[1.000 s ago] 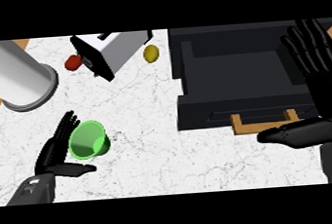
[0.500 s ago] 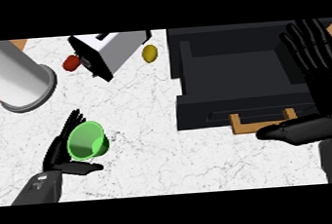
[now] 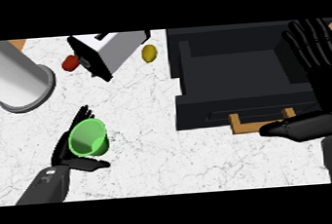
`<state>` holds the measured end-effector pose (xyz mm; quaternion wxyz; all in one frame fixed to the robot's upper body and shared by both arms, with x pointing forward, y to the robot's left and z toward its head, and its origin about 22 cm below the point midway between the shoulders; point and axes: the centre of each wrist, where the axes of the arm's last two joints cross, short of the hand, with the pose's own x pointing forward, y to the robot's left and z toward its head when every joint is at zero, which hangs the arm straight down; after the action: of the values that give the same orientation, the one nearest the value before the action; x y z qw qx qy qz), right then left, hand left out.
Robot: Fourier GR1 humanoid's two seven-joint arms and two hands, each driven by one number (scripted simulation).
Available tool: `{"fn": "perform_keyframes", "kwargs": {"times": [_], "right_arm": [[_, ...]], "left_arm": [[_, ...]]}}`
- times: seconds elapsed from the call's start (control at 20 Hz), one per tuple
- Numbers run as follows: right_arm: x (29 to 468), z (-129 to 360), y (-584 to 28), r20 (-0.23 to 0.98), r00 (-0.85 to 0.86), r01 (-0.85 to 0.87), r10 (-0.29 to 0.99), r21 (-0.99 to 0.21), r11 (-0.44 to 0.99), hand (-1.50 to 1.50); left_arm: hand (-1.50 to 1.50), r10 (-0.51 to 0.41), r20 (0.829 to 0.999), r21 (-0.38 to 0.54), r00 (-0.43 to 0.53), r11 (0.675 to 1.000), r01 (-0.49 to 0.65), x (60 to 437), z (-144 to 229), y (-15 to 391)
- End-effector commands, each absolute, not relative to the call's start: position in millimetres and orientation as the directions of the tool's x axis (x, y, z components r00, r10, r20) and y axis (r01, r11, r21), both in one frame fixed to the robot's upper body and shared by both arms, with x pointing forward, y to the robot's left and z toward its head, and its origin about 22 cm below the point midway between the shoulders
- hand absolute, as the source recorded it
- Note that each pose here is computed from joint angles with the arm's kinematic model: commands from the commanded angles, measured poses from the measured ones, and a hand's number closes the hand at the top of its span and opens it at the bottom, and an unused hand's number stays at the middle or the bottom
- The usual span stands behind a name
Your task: Pick up the cup, place it into the drawer and close the drawer
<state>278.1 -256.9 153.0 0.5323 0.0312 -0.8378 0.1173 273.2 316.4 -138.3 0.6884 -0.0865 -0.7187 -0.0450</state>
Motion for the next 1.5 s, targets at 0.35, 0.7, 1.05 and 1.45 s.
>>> {"fn": "perform_keyframes", "kwargs": {"times": [0.35, 0.7, 1.05, 1.45], "right_arm": [[268.3, 151.2, -261.8, 0.897, -0.433, -0.171, 0.091, -0.181, 0.969, -1.5], [277.6, 154.4, -275.6, 0.897, -0.435, -0.16, 0.076, -0.16, 0.974, -1.5], [269.1, 158.6, -271.1, 0.904, -0.419, -0.151, 0.089, -0.166, 0.974, -1.5], [267.0, 143.0, -269.7, 0.907, -0.41, -0.124, 0.095, -0.158, 0.98, -1.5]], "left_arm": [[1.5, 0.041, 0.94, 0.008, -0.34, 0.99, 0.142, 277.1, -139.9, 293.9], [1.5, 0.059, 0.891, -0.09, -0.45, 0.995, -0.046, 289.8, -133.5, 280.1], [1.5, 0.13, 0.841, -0.176, -0.526, 0.984, -0.038, 315.4, -114.8, 260.9], [1.5, 0.173, 0.818, -0.111, -0.548, 0.983, 0.144, 376.7, -36.3, 227.4]]}}
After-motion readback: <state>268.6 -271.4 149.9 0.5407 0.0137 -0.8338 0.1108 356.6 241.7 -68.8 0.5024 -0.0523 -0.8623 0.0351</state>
